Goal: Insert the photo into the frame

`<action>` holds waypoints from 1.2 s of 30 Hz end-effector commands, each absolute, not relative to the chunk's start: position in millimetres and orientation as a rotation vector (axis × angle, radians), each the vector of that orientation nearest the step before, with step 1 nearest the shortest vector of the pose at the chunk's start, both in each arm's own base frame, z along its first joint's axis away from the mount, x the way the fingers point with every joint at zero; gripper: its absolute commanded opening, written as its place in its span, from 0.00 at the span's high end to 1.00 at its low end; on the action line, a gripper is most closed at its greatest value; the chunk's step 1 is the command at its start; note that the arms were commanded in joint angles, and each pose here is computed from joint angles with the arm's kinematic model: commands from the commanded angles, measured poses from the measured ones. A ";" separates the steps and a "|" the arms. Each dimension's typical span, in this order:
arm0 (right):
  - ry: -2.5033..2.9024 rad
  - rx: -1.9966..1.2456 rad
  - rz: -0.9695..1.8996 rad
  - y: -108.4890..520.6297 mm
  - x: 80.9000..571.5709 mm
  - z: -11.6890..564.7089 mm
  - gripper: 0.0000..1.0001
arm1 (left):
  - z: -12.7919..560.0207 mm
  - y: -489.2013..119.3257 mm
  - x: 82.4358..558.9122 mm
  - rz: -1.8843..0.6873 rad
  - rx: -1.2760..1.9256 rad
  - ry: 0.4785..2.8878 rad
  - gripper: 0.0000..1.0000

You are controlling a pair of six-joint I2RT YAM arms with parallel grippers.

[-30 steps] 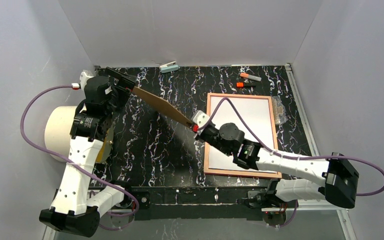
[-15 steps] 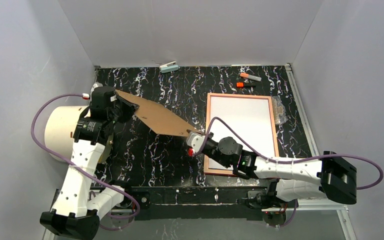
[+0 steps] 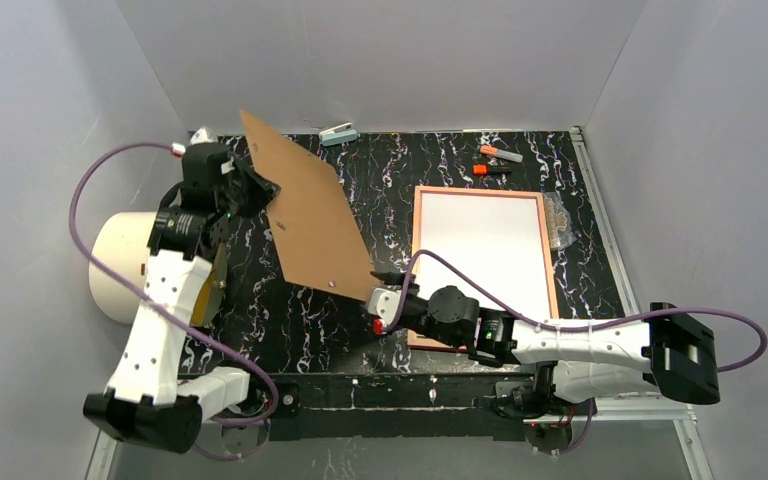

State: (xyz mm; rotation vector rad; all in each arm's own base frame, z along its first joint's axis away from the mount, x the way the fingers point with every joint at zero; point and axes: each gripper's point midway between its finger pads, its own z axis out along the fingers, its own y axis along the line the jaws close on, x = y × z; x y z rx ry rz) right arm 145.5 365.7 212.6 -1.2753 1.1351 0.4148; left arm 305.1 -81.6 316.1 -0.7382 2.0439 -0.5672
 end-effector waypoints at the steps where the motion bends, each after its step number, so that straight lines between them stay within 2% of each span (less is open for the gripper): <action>1: 1.137 -1.235 0.631 374.4 119.8 238.9 0.25 | 365.8 -101.1 351.6 -0.617 -0.444 1.926 1.00; 5: 1.205 -1.110 0.706 360.5 119.6 245.0 0.22 | 371.2 -116.7 369.1 -0.647 -0.264 1.910 1.00; 6: 1.254 -1.021 0.706 354.4 127.3 247.4 0.19 | 372.9 -121.7 367.5 -0.667 -0.214 1.900 1.00; 8: 1.384 -0.801 0.677 340.7 152.0 248.5 0.12 | 380.0 -122.2 363.4 -0.670 -0.173 1.855 1.00; 11: 1.686 -0.524 0.648 325.8 197.7 224.0 0.12 | 390.0 -115.5 352.7 -0.647 -0.166 1.802 1.00; 13: 1.969 -0.334 0.668 307.7 235.5 194.0 0.17 | 394.7 -111.0 344.4 -0.635 -0.176 1.783 1.00; 16: 2.285 -0.153 0.577 286.6 258.3 141.1 0.26 | 397.1 -103.9 331.5 -0.611 -0.196 1.779 1.00; 22: 2.520 -0.148 0.242 266.2 271.5 80.6 0.33 | 388.2 -91.0 309.1 -0.566 -0.251 1.805 1.00; 30: 2.584 -0.164 0.067 264.8 285.6 57.3 0.53 | 374.6 -83.9 294.0 -0.539 -0.282 1.843 1.00; 36: 2.612 -0.209 0.056 270.8 286.7 48.0 0.58 | 365.5 -82.4 291.3 -0.523 -0.276 1.857 1.00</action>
